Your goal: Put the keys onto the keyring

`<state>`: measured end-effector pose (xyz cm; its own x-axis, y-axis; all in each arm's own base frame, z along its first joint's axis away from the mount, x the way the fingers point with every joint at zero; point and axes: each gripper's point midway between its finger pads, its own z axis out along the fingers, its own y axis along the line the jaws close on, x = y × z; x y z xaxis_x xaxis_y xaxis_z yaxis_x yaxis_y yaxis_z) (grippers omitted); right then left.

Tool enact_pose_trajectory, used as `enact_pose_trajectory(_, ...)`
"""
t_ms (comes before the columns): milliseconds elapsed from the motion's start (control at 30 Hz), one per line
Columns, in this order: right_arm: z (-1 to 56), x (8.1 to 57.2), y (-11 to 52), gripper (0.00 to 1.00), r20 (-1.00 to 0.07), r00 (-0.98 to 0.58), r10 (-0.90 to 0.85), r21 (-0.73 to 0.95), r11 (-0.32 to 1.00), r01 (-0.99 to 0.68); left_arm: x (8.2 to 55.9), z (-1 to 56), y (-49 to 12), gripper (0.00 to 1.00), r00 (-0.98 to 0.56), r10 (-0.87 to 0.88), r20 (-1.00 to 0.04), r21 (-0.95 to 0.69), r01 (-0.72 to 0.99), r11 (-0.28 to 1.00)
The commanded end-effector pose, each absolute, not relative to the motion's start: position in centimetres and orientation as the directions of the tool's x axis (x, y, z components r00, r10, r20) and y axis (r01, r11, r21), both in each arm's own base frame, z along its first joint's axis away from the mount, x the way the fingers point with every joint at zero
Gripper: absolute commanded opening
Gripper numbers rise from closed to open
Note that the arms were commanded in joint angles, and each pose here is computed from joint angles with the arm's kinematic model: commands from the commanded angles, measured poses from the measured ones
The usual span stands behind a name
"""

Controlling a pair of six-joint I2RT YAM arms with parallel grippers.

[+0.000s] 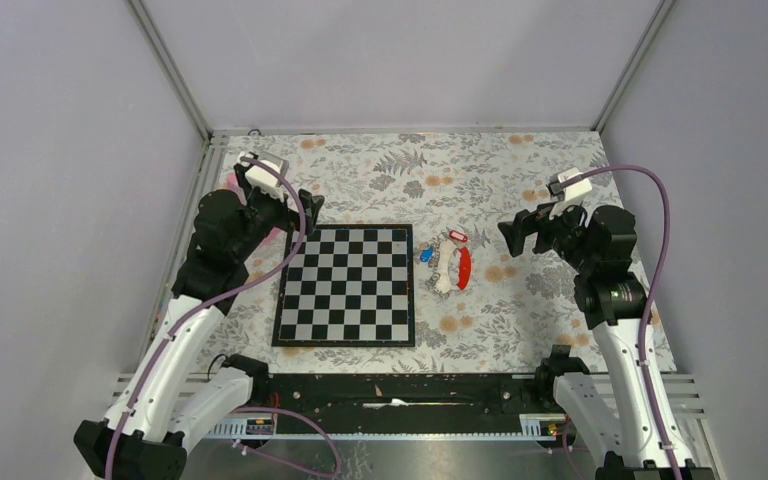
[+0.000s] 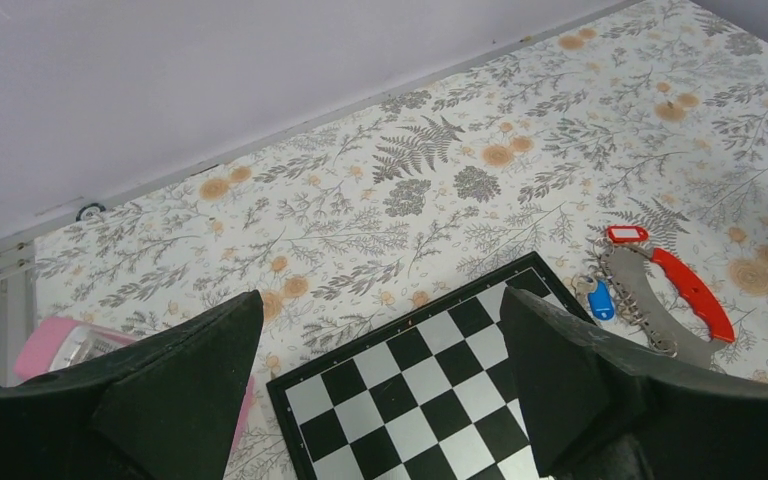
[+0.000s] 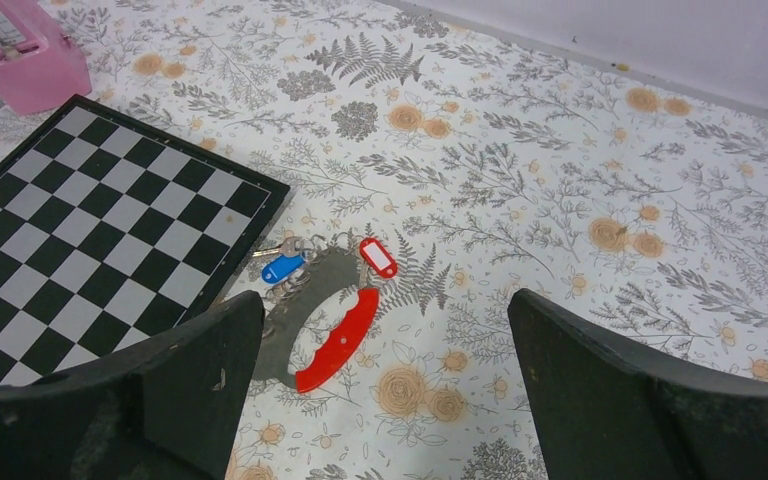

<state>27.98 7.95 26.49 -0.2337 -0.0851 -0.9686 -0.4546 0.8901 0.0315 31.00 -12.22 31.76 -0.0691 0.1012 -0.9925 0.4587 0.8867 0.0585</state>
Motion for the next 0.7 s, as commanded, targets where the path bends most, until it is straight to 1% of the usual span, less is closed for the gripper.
enact_pose_trajectory(0,26.8,27.7,7.4,1.0,-0.973,-0.199,-0.115,-0.016,0.897,-0.441,31.4,31.8,-10.9,0.99,-0.055,0.08,-0.995,0.053,0.388,0.92)
enact_pose_trajectory(133,26.6,27.8,7.0,1.0,-0.972,-0.199,-0.125,-0.03,0.906,-0.422,31.1,32.2,-10.5,0.99,-0.084,0.026,-0.996,-0.008,0.383,0.924)
enact_pose_trajectory(367,26.3,28.1,6.7,1.0,-0.967,-0.211,-0.146,-0.046,0.907,-0.418,30.3,33.8,-10.3,0.99,-0.094,0.025,-0.995,-0.014,0.395,0.918)
enact_pose_trajectory(467,26.1,28.1,6.6,1.0,-0.964,-0.216,-0.152,-0.05,0.909,-0.414,30.3,33.4,-10.5,0.99,-0.102,0.026,-0.994,-0.018,0.41,0.912)
enact_pose_trajectory(667,25.8,27.3,7.4,0.99,-0.963,-0.222,-0.155,-0.036,0.885,-0.464,30.7,32.4,-10.5,0.99,-0.123,0.019,-0.992,-0.033,0.412,0.911)
